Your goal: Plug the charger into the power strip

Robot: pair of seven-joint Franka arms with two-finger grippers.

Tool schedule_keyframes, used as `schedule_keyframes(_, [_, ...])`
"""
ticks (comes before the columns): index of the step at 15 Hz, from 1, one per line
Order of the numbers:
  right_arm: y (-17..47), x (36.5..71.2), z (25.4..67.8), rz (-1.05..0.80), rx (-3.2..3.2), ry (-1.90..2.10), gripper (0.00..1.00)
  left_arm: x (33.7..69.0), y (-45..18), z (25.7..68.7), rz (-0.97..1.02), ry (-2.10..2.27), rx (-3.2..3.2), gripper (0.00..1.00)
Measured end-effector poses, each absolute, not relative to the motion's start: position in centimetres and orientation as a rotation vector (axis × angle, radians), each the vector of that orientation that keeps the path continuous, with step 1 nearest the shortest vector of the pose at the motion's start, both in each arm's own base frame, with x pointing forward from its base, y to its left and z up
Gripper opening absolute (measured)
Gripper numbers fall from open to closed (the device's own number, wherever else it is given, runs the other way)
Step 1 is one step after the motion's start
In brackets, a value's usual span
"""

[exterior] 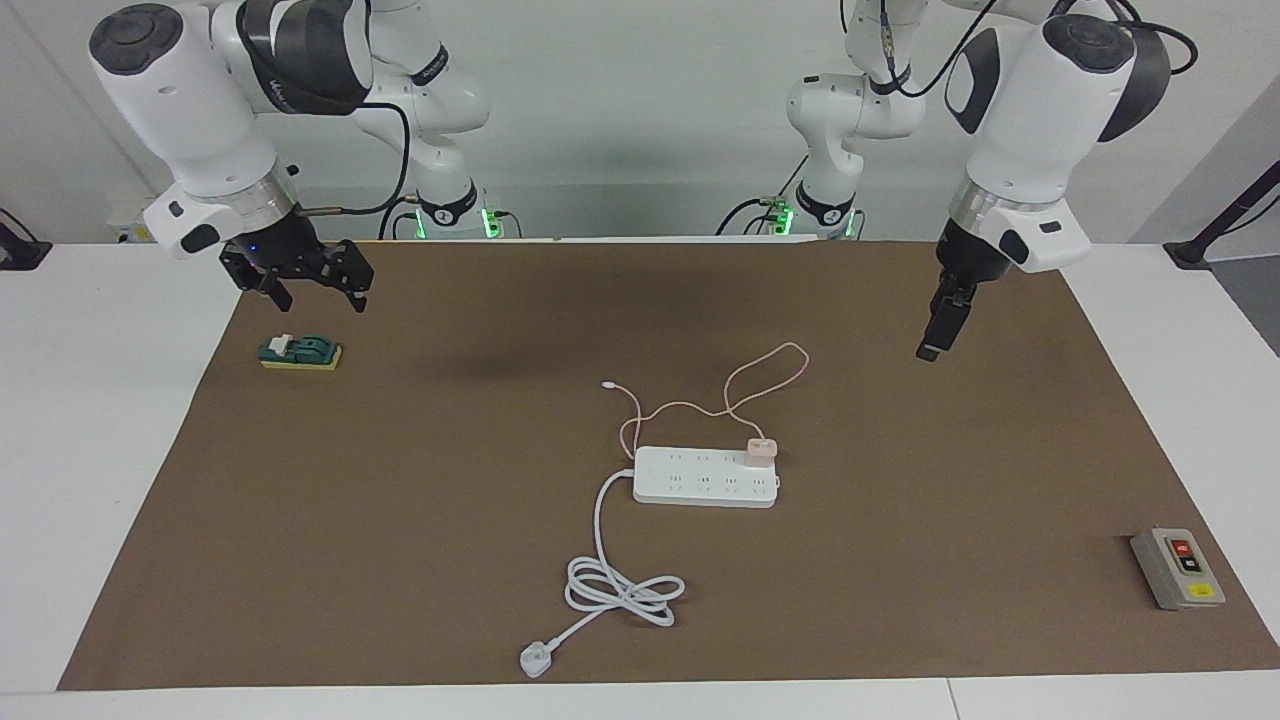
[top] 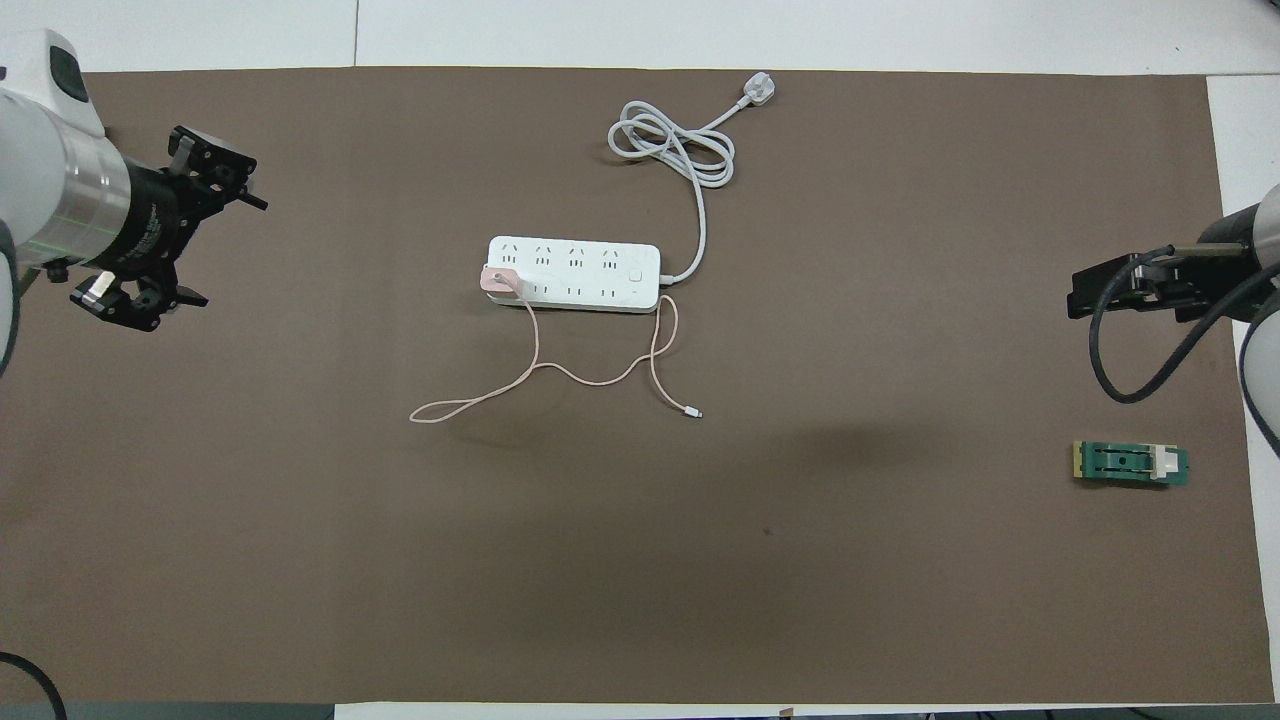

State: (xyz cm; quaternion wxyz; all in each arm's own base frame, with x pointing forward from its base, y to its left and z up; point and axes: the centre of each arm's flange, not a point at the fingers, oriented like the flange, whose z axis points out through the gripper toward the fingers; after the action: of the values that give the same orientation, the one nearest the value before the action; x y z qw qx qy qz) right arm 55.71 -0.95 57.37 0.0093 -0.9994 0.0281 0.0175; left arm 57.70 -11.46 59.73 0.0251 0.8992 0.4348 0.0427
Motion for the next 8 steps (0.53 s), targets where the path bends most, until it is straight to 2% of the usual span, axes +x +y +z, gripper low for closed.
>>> schedule_keyframes(8, [-1.0, 55.7, 57.4, 0.055, -3.121, 0.088, 1.00, 57.0, -5.6, 61.6, 0.052, 0.784, 3.043, 1.00])
